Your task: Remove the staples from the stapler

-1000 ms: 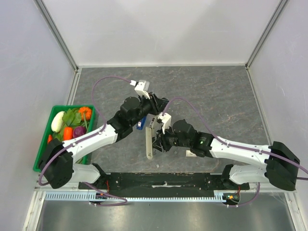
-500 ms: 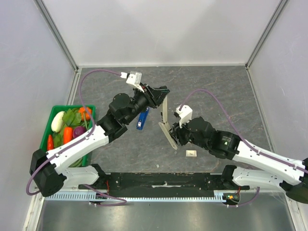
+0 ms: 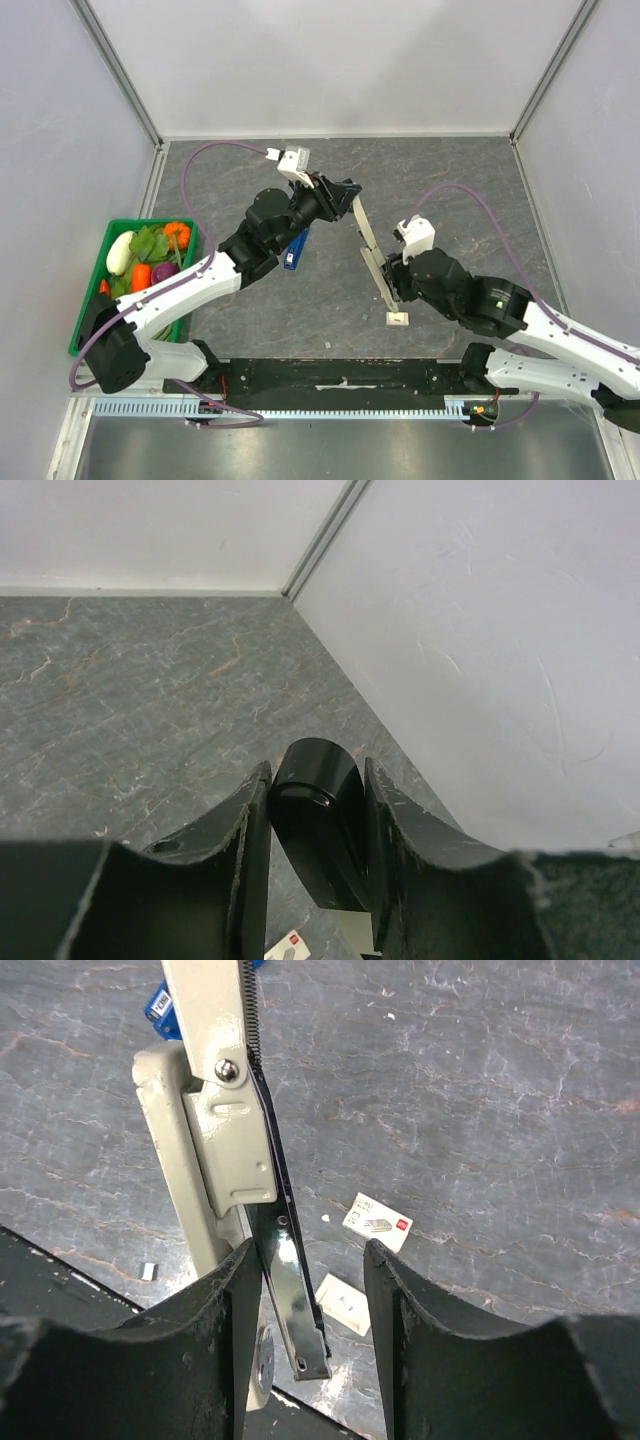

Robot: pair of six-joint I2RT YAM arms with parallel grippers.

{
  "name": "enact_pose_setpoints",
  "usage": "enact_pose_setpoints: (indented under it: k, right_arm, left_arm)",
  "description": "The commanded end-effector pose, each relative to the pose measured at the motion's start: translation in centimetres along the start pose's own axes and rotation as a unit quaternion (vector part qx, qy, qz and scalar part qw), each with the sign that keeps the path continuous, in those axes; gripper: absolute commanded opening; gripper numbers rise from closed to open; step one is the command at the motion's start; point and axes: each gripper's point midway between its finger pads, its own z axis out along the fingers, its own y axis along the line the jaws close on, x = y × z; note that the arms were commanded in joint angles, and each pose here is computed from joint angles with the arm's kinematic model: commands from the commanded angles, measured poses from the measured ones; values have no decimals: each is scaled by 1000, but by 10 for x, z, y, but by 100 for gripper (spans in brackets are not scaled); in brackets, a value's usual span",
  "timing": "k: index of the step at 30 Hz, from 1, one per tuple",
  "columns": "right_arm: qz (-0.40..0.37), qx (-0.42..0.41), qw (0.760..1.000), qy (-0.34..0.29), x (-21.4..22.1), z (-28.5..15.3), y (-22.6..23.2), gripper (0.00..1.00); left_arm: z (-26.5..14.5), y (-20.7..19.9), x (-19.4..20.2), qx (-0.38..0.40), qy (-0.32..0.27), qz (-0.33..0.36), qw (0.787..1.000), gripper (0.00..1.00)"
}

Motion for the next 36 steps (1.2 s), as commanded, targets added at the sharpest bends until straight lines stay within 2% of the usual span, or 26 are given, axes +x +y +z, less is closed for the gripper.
enact_pose_setpoints:
  k: [1, 8, 13, 21, 28, 36]
  right_arm:
    - [54, 1, 992, -110, -69, -42, -13, 52]
    - [-4, -159, 982, -97, -73, -63, 38, 60]
    - [-13, -167, 982, -89, -74, -66, 41, 62]
    - [-7, -147, 987, -60, -62, -45, 43, 62]
    - [3, -154, 987, -50, -49, -32, 50, 62]
    - [2, -150, 988, -36, -36, -23, 50, 62]
  left_arm:
    - [0, 27, 6, -33, 20, 103, 994, 2]
    - [-1, 6, 13, 34, 38, 133, 990, 2]
    - [-5, 6, 11, 35, 39, 146, 988, 2]
    - [-1, 44, 4, -82, 36, 168, 982, 2]
    - [8, 91, 34, -191, 90, 225, 951, 2]
    - [18, 122, 97, -237, 189, 243, 921, 2]
